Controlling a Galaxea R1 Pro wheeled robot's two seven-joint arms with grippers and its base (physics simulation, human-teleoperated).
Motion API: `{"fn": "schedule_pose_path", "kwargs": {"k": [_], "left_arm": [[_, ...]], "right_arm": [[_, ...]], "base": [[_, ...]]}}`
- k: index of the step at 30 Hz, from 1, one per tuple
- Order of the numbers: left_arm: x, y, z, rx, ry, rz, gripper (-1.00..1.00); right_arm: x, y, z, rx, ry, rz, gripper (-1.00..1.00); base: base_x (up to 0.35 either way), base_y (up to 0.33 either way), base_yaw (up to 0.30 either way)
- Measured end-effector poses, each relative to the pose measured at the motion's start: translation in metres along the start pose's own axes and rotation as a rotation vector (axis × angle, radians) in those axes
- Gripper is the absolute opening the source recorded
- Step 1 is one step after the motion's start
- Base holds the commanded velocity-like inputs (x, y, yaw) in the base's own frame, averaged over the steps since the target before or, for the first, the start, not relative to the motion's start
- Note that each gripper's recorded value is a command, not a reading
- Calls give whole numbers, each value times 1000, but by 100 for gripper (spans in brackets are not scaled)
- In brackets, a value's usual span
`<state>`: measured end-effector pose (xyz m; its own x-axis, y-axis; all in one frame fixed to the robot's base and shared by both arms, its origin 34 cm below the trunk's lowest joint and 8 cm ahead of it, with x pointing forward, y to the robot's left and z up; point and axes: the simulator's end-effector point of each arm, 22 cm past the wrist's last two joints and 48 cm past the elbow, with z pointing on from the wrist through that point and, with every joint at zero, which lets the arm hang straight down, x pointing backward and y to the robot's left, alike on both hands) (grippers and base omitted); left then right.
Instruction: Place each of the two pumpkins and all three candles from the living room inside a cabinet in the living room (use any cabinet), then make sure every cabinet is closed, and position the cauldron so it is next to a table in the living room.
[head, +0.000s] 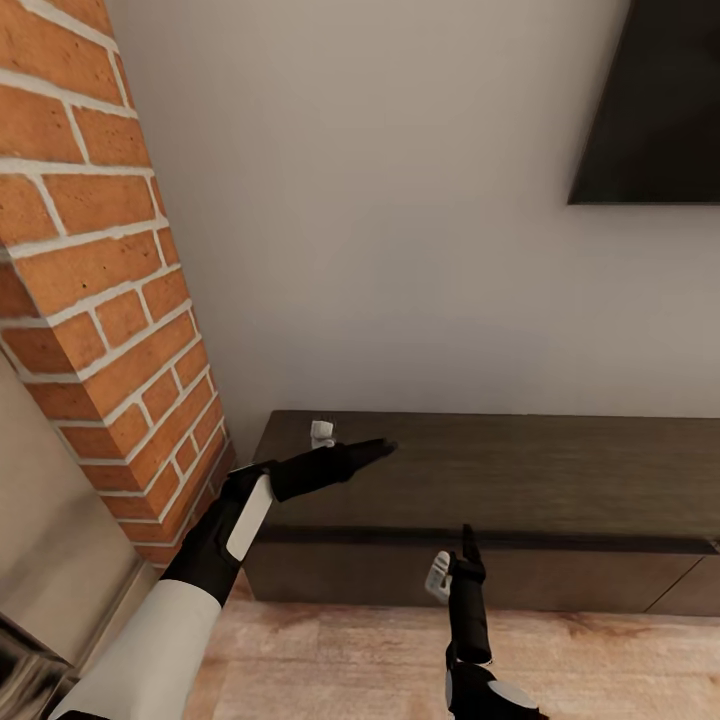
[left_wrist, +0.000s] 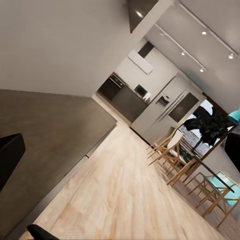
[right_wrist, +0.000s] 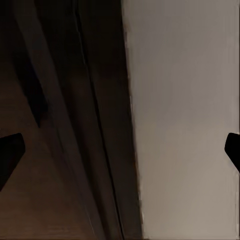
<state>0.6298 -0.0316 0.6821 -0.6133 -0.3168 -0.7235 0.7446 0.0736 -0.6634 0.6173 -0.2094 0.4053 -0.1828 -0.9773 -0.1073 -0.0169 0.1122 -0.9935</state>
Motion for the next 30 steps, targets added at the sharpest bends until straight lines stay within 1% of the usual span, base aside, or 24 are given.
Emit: {"fn": "schedule_pose_path", "kwargs": {"k": [2, 5, 8, 16, 23, 27, 28, 30], "left_arm": [[5, 4, -3, -7, -10, -15, 100], [6, 6, -3, -13, -14, -4, 100], [6, 8, -4, -15, -31, -8, 100], [1, 9, -5, -14, -57, 19, 100], [1, 9, -5, -14, -57, 19, 100], [1, 9, -5, -14, -57, 19, 100], [2, 9, -5, -14, -57, 19, 100], [1, 9, -5, -15, -57, 19, 100]], "right_arm": [[4, -7, 6, 20, 10, -13, 100], [7, -11, 14, 19, 10, -9, 100], [15, -12, 17, 21, 11, -22, 100], [16, -12, 17, 22, 14, -24, 100], [15, -12, 16, 24, 18, -25, 100], [17, -12, 14, 36, 16, -60, 100], [23, -13, 11, 49, 37, -101, 100], [27, -11, 8, 54, 45, -127, 100]], "base": [[0, 0, 0], [0, 0, 0], [0, 0, 0], [0, 0, 0], [0, 0, 0], [0, 0, 0], [0, 0, 0], [0, 0, 0]]}}
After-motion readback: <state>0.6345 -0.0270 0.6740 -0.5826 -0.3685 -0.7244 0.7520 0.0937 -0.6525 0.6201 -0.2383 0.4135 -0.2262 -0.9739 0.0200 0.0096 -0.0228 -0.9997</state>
